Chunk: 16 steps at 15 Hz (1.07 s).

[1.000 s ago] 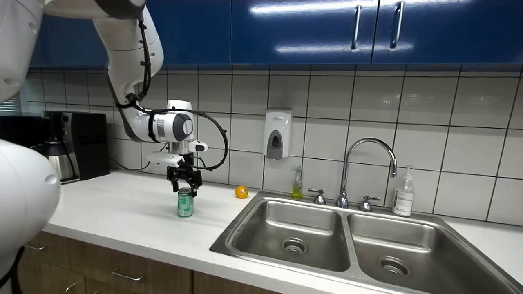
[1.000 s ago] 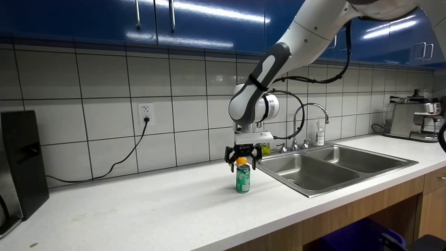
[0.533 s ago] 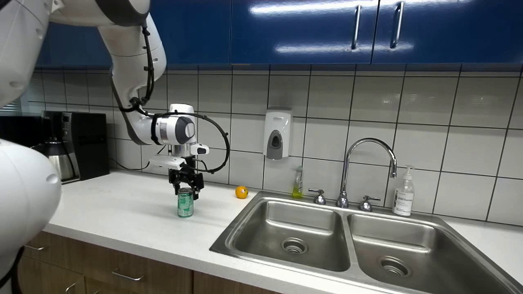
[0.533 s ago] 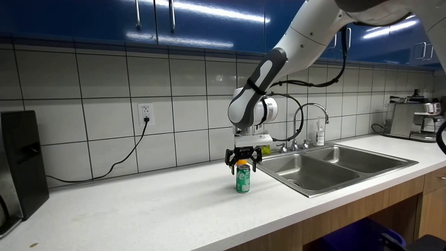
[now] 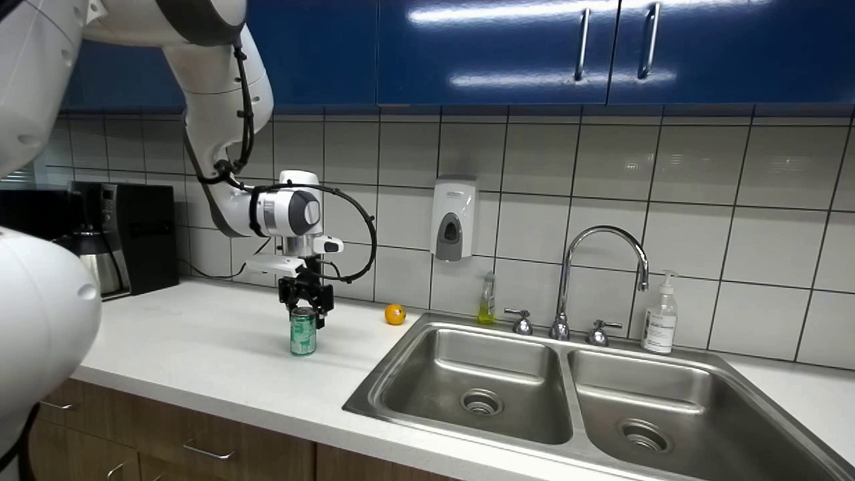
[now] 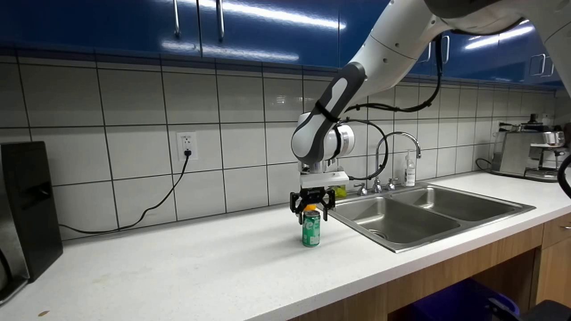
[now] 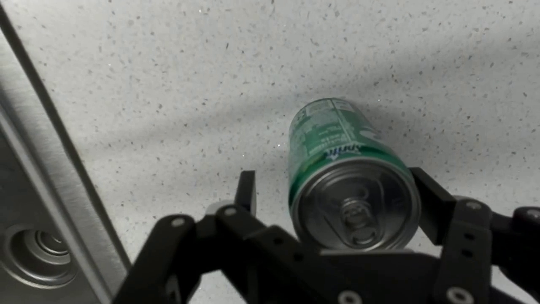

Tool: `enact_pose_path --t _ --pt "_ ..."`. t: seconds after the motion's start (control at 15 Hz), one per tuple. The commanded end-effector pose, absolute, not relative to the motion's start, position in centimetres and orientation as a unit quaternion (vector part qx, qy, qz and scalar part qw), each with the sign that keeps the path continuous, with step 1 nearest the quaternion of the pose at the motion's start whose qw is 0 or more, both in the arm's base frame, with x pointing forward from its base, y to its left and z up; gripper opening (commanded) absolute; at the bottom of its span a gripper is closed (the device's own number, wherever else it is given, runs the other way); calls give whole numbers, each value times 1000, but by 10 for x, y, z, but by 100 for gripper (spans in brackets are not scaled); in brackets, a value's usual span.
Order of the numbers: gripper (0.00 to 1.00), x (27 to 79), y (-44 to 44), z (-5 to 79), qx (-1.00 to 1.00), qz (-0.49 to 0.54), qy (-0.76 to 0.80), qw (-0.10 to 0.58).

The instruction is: Put the can inside the sink

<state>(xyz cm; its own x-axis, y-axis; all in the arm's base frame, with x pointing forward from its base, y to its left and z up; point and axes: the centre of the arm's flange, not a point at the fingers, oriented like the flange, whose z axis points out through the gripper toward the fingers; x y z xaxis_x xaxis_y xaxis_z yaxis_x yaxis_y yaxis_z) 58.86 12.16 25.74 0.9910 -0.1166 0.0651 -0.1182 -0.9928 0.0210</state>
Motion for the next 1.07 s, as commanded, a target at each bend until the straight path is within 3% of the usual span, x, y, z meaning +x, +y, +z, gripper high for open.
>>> enact_pose_path --t 0.0,0.13,0.2,1.0 --pt "58 593 126 260 997 18 -68 28" --pt "42 593 126 260 997 10 -73 31" --pt "38 593 127 261 997 8 -76 31" --pt "38 573 127 311 992 44 -113 -18"
